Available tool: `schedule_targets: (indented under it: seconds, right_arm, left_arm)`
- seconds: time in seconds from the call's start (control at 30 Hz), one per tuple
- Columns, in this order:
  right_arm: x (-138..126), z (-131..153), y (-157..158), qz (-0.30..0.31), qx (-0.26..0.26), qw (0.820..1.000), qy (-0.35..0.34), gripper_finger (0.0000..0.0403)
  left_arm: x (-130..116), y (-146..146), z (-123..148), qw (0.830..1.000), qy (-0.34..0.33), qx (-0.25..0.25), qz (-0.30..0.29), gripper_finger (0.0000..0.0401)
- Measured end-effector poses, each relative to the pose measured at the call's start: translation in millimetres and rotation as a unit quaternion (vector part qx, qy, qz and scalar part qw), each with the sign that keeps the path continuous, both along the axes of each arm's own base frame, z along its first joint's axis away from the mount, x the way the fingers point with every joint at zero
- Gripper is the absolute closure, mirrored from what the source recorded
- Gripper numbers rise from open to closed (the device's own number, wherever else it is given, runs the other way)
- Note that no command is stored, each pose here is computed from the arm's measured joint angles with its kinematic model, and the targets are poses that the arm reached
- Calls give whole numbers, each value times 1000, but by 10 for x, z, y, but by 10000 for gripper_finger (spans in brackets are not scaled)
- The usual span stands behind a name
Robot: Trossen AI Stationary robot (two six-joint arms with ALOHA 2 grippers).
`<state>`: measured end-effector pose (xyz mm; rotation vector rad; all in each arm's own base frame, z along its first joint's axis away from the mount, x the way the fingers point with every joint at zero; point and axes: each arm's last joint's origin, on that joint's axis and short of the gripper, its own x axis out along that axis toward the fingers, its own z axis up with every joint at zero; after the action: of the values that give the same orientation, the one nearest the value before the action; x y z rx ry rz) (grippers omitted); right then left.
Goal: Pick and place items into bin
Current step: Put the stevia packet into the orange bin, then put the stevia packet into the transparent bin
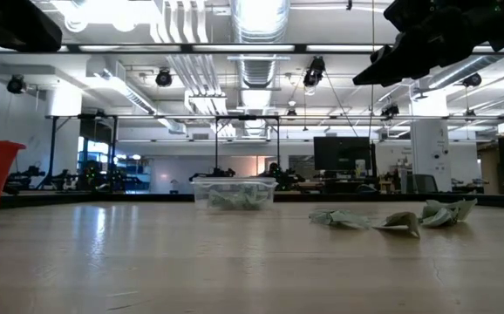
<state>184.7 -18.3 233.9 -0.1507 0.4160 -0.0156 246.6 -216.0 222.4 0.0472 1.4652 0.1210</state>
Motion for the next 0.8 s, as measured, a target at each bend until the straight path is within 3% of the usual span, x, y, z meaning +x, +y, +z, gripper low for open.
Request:
schedule_targets:
  seconds: [0.23, 0.4, 0.63, 0.8]
  right_arm:
    - [-1, -8, 2, 2, 3, 1000, 1, 328]
    - [-3, -72, 49, 79, 28, 996, 9, 323]
    - [133, -279, 83, 125, 67, 988, 63, 312]
    - [331, -526, 125, 137, 75, 982, 103, 307]
  left_arm:
    - [15, -3, 25, 1000, -3, -3, -3, 294]
    - [71, 4, 115, 999, -21, 11, -47, 290]
    - [152, 131, 202, 970, -111, 173, -132, 290]
    - [222, 216, 245, 939, -152, 271, -147, 290]
